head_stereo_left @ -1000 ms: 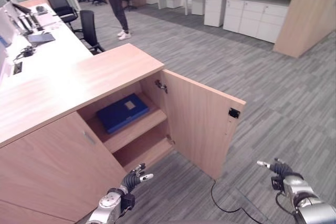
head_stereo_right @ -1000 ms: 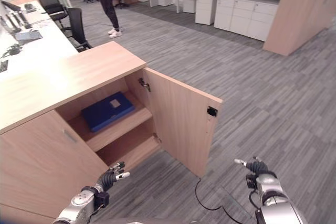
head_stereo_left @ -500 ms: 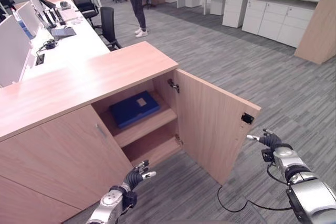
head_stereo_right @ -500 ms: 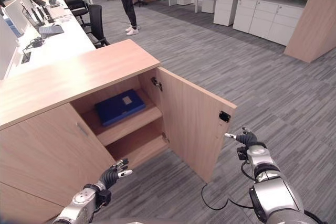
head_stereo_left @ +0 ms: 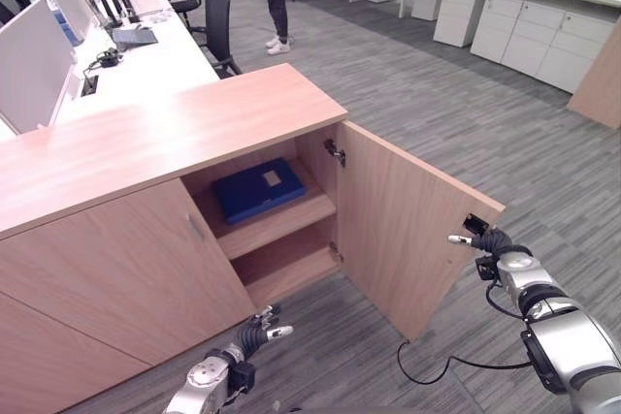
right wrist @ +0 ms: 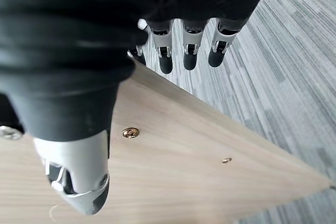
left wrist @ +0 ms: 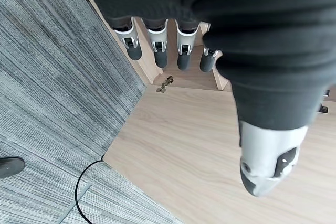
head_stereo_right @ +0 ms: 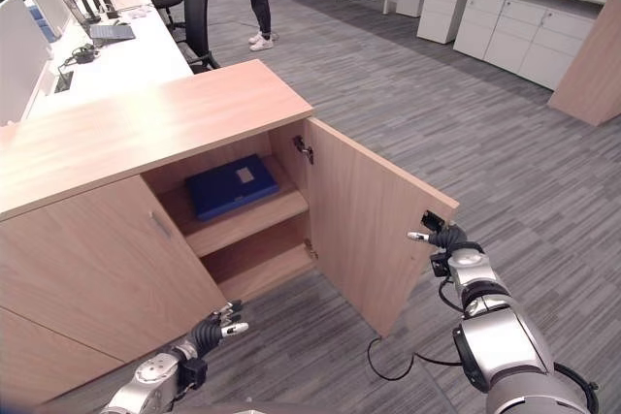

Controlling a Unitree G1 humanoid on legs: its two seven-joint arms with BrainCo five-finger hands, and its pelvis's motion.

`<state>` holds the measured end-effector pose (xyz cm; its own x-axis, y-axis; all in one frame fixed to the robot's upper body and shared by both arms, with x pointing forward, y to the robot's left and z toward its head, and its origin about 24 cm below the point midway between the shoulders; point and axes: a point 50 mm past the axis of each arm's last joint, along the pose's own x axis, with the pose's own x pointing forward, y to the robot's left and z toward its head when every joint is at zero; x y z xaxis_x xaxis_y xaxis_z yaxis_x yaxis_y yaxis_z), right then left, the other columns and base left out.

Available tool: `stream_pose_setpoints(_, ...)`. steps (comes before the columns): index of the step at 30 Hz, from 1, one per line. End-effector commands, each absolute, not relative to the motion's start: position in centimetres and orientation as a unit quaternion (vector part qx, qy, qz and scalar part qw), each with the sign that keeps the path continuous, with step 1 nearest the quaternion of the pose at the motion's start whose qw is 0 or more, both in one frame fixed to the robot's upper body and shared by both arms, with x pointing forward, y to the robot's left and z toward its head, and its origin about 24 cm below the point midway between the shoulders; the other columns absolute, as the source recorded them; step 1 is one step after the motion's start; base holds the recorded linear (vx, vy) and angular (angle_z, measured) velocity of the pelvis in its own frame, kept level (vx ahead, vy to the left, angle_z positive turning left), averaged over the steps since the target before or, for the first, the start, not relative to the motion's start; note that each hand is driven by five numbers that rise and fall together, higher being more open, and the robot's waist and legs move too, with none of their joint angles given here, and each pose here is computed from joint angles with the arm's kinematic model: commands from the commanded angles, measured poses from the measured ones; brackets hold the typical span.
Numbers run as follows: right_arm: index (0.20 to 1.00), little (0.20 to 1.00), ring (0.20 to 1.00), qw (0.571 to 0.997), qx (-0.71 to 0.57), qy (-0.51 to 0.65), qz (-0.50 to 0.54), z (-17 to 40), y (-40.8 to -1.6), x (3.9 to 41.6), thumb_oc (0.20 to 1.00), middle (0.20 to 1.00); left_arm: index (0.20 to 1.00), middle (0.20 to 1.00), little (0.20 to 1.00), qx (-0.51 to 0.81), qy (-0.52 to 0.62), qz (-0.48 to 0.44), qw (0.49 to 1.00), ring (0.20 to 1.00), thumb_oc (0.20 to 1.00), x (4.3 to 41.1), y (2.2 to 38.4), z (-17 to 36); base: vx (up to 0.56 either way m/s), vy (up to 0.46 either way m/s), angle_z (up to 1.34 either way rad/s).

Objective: Put the empty folder in the office cabinet

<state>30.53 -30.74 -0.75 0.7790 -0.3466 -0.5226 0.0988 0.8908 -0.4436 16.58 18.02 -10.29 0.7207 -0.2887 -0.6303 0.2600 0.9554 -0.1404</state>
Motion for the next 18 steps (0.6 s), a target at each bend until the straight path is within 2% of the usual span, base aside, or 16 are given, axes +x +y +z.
stream_pose_setpoints(1,1.000,1.000,1.000,0.945,-0.195,0.246,-0.088,2.3,-27.1,34.6,1.000,1.000,1.000,1.000,1.000,0.001,0.298,-0.163,0.941,1.000,1.000,19.0,18.4,-8.6,0.00,0.000,0.00)
stream_pose_setpoints(6,1.000,1.000,1.000,0.954,-0.171,0.240,-0.058,1.3,-24.6,34.7,1.000,1.000,1.000,1.000,1.000,0.002,0.296,-0.159,0.942,1.000,1.000,19.1,18.4,-8.6,0.00,0.000,0.00)
stream_pose_setpoints(10,1.000,1.000,1.000,0.965,-0.127,0.231,-0.009,-0.7,-20.9,33.9,1.000,1.000,1.000,1.000,1.000,-0.002,0.295,-0.135,0.946,1.000,1.000,19.3,18.8,-8.6,0.00,0.000,0.00)
stream_pose_setpoints(12,1.000,1.000,1.000,0.972,-0.086,0.214,0.040,-2.3,-17.7,32.3,1.000,1.000,1.000,1.000,1.000,-0.007,0.295,-0.108,0.949,1.000,1.000,19.2,19.4,-8.8,0.00,0.000,0.00)
stream_pose_setpoints(13,1.000,1.000,1.000,0.972,-0.086,0.215,0.040,-2.4,-17.7,32.2,1.000,1.000,1.000,1.000,1.000,-0.007,0.296,-0.108,0.949,1.000,1.000,19.1,19.4,-8.8,0.00,0.000,0.00)
stream_pose_setpoints(14,1.000,1.000,1.000,0.971,-0.076,0.211,0.084,-3.6,-16.1,30.2,1.000,1.000,1.000,1.000,1.000,-0.015,0.288,-0.083,0.954,1.000,1.000,19.2,20.0,-8.6,0.00,0.000,0.00)
stream_pose_setpoints(18,1.000,1.000,1.000,0.967,-0.087,0.193,0.144,-4.4,-15.1,27.0,1.000,1.000,1.000,1.000,1.000,-0.017,0.287,-0.050,0.956,1.000,1.000,18.7,20.9,-8.7,-0.01,-0.045,0.17)
